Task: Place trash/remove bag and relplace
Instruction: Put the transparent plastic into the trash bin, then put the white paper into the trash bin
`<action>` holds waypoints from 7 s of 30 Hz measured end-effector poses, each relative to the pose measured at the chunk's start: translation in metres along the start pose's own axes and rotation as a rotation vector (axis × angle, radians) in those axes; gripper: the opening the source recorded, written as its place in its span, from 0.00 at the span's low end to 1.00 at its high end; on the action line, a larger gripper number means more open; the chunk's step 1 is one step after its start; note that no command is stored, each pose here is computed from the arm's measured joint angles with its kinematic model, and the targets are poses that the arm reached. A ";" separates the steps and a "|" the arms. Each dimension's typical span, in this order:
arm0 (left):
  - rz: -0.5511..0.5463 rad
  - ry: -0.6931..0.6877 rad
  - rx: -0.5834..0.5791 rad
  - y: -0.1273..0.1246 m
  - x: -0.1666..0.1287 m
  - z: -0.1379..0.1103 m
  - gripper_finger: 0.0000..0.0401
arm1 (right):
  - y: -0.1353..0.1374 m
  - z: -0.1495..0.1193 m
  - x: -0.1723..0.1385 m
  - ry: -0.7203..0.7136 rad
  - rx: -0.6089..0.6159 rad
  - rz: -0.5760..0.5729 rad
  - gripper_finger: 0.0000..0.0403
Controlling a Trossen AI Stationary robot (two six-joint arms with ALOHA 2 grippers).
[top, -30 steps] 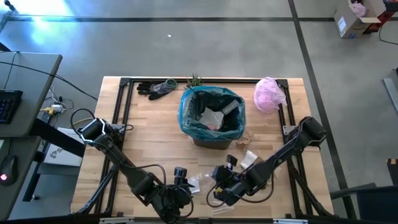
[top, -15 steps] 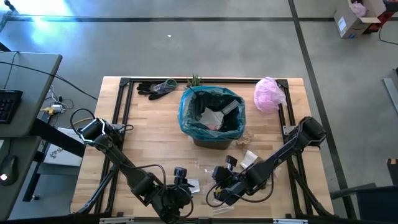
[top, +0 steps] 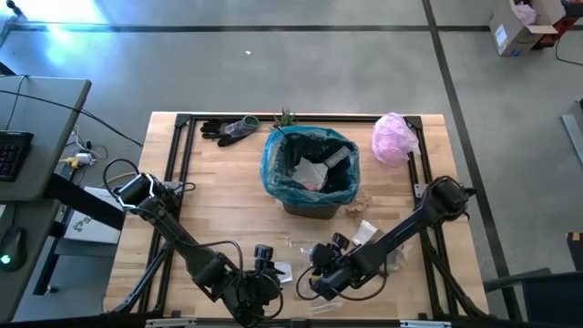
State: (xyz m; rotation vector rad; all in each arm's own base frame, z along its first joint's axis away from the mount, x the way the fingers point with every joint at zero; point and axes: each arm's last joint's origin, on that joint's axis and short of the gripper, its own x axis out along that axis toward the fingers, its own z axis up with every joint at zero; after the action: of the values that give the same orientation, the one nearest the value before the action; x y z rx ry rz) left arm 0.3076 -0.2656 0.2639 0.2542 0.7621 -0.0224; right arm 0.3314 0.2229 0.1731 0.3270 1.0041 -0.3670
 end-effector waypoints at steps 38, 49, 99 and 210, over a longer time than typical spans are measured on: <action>0.008 -0.002 0.003 -0.001 -0.001 -0.001 0.41 | -0.003 0.003 0.048 0.019 0.156 -0.033 0.00; 0.010 0.000 0.012 0.000 0.000 0.000 0.41 | 0.019 0.045 -0.037 -0.249 0.027 0.036 0.00; 0.233 -0.016 -0.003 -0.001 0.033 -0.010 0.41 | -0.154 0.168 -0.167 -0.246 0.055 -0.629 0.00; 0.207 0.360 -0.048 -0.077 0.066 -0.107 0.41 | 0.065 -0.033 -0.034 -0.271 -0.119 0.201 0.66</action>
State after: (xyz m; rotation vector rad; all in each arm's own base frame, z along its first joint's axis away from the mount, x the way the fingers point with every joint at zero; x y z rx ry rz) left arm 0.2738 -0.3107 0.1274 0.2940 1.0895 0.2428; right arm 0.3188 0.3000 0.1926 0.2599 0.7160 -0.1632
